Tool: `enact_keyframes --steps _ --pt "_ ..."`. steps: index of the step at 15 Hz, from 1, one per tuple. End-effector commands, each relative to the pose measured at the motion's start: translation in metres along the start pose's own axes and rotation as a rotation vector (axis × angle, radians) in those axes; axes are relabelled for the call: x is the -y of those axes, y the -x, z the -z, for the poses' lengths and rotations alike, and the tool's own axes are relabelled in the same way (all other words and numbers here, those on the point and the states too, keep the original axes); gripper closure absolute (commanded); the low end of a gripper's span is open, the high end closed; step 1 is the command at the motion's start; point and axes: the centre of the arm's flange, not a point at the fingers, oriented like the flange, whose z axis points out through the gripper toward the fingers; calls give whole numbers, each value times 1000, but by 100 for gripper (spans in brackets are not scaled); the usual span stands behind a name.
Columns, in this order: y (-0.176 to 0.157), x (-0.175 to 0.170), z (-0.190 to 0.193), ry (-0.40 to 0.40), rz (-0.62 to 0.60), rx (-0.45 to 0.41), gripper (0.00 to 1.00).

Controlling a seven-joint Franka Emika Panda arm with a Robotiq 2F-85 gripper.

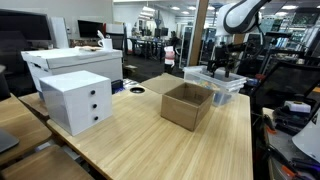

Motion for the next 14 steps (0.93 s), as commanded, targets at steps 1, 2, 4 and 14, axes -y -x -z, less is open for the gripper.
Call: enact_keyframes --steps 1,2,4,14 --pt "6 14 5 -16 10 -23 0" --pt "8 23 10 -13 20 -38 0" --pt "11 34 20 -18 35 -67 0" --pt "38 118 47 -108 180 -106 0"
